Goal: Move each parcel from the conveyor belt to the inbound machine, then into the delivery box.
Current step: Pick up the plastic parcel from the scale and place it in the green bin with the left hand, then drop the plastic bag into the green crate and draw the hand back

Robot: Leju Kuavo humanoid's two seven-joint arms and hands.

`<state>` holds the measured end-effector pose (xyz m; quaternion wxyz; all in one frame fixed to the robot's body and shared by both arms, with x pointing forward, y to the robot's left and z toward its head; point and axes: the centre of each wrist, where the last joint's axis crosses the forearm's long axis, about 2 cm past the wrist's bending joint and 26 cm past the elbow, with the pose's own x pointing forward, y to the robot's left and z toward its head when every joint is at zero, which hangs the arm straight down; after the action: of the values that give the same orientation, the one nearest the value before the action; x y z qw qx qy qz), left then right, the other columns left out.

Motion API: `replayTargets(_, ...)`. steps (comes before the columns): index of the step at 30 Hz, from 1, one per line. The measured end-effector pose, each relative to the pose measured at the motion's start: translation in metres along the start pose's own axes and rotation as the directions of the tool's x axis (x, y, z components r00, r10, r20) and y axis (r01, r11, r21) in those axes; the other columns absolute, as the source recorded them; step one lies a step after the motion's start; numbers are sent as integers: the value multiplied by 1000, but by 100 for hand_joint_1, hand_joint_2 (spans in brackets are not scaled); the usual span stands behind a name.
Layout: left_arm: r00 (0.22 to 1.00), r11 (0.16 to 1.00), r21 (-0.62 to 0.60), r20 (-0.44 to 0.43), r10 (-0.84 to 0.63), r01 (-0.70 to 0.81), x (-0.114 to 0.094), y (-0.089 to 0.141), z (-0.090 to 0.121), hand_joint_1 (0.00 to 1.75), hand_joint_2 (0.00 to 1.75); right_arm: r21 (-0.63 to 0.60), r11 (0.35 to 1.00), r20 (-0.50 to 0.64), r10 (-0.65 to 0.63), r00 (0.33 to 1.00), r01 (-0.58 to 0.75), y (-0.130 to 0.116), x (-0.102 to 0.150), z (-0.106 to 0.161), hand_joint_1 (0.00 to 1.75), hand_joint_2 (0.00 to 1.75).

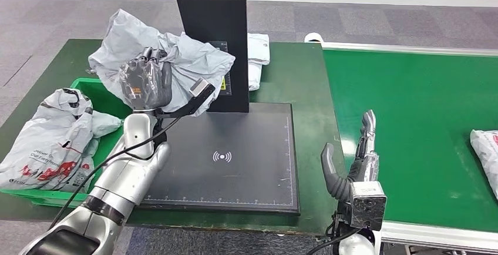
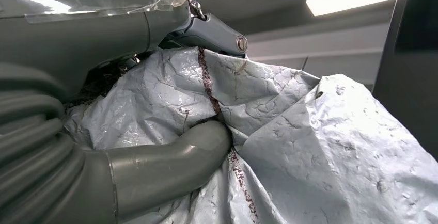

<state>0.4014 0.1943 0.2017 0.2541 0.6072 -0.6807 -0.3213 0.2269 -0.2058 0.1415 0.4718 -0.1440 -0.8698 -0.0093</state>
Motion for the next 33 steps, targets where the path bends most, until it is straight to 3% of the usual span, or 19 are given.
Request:
replayTargets(2, 1000, 1000, 18, -25, -14, 15, -8, 3, -2, 175, 175, 0, 1000, 0, 0, 1000, 0, 0, 0, 0, 0, 175)
replayTargets(7, 978, 992, 92, -194, -70, 89, -35, 14, -10, 175, 175, -4, 1000, 1, 1, 1000, -1, 0, 0, 0, 0, 175)
replayTargets(12, 960, 981, 70, -228, -162, 182, -67, 8, -4, 175, 175, -7, 1000, -8, -6, 1000, 5, 0, 0, 0, 0, 175)
replayTargets(16, 921, 956, -122, -258, -291, 268, -91, -12, 12, 175, 175, 8, 1000, -25, -22, 999, 22, 0, 0, -1, 0, 175)
replayTargets(22, 827, 822, -456, -270, -493, 341, -126, -40, 48, 175, 175, 56, 998, -38, -29, 999, 31, 1, 0, 0, 0, 175)
replayTargets(23, 817, 800, -496, -268, -511, 338, -128, -43, 53, 147, 175, 62, 998, -39, -28, 999, 30, 1, 0, 0, 0, 175)
replayTargets(26, 809, 744, -595, -250, -532, 305, -132, -50, 64, 17, 175, 81, 996, -41, -34, 999, 37, 1, 0, 0, 0, 175)
replayTargets(27, 812, 730, -619, -246, -529, 288, -132, -51, 66, 0, 175, 89, 995, -43, -37, 998, 41, 1, 0, 0, 0, 175)
replayTargets(33, 812, 726, -654, -295, -504, 214, -128, -55, 70, 0, 175, 114, 992, -58, -43, 997, 50, 0, 0, -1, 0, 175)
